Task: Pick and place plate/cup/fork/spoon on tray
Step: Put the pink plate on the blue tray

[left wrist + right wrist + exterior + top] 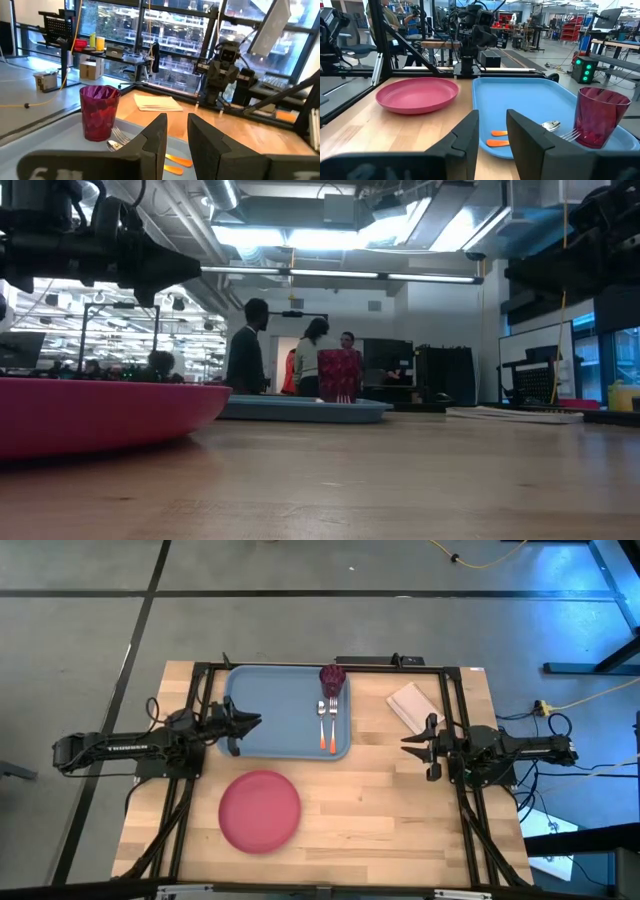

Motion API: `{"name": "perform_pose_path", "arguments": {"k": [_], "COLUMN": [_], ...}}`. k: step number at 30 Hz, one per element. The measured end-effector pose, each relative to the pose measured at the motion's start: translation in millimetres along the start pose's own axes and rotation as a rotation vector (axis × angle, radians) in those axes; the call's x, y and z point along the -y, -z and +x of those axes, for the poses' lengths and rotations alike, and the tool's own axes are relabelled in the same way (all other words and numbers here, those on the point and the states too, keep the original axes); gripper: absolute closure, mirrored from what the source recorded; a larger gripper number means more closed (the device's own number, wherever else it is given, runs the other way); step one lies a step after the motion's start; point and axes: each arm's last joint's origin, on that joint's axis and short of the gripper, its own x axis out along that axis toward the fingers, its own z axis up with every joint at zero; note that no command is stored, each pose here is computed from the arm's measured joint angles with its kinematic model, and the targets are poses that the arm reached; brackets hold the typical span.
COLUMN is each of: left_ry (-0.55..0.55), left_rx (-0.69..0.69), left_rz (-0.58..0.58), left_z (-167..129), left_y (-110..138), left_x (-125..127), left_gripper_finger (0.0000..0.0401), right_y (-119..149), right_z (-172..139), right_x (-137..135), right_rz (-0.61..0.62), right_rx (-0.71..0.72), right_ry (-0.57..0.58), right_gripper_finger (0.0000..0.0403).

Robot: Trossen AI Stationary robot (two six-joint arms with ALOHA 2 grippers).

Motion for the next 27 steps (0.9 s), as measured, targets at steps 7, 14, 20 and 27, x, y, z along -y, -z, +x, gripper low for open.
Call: {"name": "perform_pose_path", "arguments": {"k": [7, 14, 20, 27], "left_ry": [0.129, 0.172, 0.111, 0.034], "left_rx": [-0.070, -0.517, -0.919, -1.097], "left_rz": [-0.111, -0.115, -0.150, -0.161], "left_z": [7.1, 20.4, 18.3, 19.7], "left_y": [-23.6, -54.1, -60.4, -47.4], "left_x": [10.5, 37.8, 60.5, 79.8], "left_gripper_finger": [0.0332, 0.0332, 0.0332, 0.0332], "right_y": [-0.3, -0.9, -0.8, -0.7], "right_z": [0.0, 0.0, 0.0, 0.0], "right_x": [0.0, 0.0, 0.0, 0.0], "right_rz": [0.050, 0.047, 0.052, 0.054], "right_rx": [0.003, 0.009, 0.008, 0.007], "right_ry": [0.000, 0.000, 0.000, 0.000], "right_gripper_finger": [0.0299, 0.0299, 0.0299, 0.0299]}}
